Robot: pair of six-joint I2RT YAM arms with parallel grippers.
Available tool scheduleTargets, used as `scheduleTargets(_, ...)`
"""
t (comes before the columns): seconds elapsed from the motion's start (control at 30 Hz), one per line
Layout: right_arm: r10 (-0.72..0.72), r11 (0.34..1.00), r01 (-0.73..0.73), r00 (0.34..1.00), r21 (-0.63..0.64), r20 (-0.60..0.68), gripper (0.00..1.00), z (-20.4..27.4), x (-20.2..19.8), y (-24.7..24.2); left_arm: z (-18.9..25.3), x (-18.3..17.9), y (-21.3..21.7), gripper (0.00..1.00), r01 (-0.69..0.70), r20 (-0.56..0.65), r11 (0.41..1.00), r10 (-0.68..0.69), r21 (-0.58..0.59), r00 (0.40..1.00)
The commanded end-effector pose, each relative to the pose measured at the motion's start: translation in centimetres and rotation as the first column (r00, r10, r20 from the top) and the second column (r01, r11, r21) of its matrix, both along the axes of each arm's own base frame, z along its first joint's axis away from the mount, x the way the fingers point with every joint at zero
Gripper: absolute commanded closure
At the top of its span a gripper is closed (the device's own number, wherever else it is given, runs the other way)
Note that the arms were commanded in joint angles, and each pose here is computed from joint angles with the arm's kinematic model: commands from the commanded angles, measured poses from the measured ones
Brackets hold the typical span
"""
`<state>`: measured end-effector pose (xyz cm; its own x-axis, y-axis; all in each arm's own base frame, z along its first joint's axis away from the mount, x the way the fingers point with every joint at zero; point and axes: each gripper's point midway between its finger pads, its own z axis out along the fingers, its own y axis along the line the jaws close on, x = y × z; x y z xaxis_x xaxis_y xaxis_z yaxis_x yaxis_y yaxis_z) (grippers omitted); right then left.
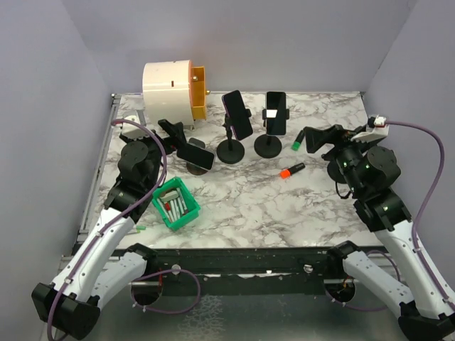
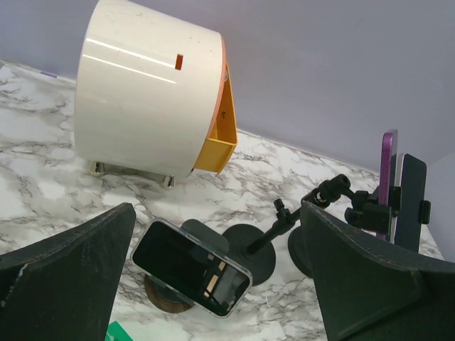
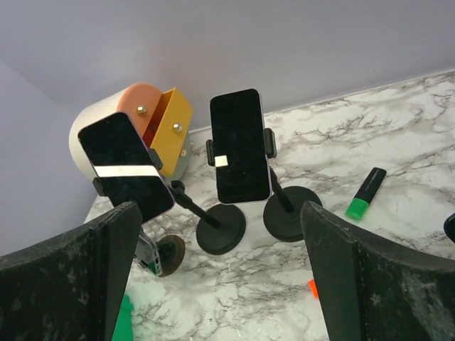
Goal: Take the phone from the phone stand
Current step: Pick up the phone stand with the phone at the center of the board.
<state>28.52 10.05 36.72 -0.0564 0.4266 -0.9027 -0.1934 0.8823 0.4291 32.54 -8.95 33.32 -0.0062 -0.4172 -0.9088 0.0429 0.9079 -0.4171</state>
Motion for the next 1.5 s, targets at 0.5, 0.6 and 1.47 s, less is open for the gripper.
scheduleTargets(0.5, -0.49, 0.871, 0.489, 0.854, -0.053, -0.174, 0.0, -5.2, -2.6, -9.7, 0.3, -1.0, -5.1, 0.01, 0.278, 0.072, 0.96, -0.279, 0.02, 0.958)
scheduleTargets(0.6, -0.512, 0.859, 0.492, 0.836, -0.143, -0.199, 0.0, -5.7, -3.5, -10.5, -0.1, -0.8, -5.9, 0.01, 0.306, 0.056, 0.952, -0.307, 0.013, 0.95)
scheduleTargets(1.47, -0.143, 0.989, 0.148, 0.957, 0.002, -0.254, 0.07, -6.5, -0.3, -2.7, -0.6, -2.0, -8.4, 0.01, 0.389, 0.055, 0.921, -0.388, -0.01, 0.92)
